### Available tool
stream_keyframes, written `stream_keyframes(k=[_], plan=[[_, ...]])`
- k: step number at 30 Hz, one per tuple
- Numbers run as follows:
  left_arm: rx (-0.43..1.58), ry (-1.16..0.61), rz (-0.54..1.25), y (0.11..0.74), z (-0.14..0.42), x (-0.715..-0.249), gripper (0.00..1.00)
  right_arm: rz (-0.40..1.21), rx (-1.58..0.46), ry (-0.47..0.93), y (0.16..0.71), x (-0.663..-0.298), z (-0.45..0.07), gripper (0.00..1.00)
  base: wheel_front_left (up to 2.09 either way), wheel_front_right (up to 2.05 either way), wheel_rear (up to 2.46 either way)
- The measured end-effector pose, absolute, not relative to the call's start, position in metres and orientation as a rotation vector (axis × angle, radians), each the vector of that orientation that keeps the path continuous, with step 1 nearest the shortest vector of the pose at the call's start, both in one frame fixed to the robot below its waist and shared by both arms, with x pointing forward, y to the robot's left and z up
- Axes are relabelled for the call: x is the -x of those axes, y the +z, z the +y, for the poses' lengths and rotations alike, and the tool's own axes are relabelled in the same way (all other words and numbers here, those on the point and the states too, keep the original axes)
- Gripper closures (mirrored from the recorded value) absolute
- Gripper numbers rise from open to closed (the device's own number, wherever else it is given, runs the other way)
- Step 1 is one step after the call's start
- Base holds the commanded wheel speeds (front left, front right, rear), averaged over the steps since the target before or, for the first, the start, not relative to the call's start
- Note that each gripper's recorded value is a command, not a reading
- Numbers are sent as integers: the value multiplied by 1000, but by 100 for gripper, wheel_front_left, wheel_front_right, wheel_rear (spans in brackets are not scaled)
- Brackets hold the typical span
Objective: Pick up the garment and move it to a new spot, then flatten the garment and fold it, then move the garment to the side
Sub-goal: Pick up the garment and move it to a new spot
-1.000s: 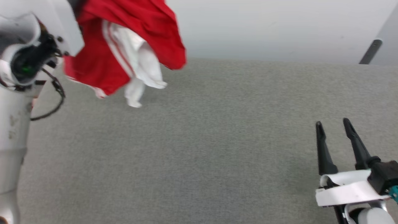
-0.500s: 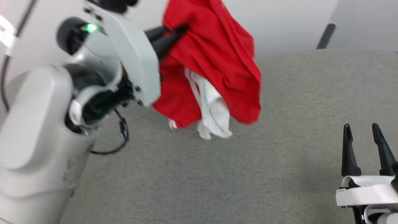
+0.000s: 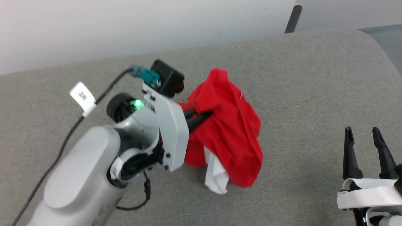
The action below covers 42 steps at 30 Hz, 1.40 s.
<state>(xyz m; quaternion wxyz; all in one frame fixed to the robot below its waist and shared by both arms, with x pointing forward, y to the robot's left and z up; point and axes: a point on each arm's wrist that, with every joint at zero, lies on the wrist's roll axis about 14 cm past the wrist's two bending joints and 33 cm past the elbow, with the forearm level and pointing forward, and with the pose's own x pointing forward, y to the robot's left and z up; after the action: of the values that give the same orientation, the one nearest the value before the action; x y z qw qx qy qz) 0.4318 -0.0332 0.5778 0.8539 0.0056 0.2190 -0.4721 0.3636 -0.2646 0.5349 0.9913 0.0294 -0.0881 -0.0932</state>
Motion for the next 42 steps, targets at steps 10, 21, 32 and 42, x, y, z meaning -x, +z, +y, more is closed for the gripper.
stream_keyframes(k=[10, 21, 32, 42], plan=[[30, -1005, 655, 508, -32, -409, 100, -160, -70, -189, 529, -364, -265, 0, 0, 0, 0], [45, -972, 711, 491, -20, -403, 0, -170, -76, -145, 532, -370, -251, 0, 0, 0, 0], [41, -867, 530, 536, 19, -414, 0, -207, -72, -70, 545, -375, -227, 0, 0, 0, 0], [92, -672, 275, 569, 79, -405, 0, -214, -75, 17, 548, -374, -197, 0, 0, 0, 0]])
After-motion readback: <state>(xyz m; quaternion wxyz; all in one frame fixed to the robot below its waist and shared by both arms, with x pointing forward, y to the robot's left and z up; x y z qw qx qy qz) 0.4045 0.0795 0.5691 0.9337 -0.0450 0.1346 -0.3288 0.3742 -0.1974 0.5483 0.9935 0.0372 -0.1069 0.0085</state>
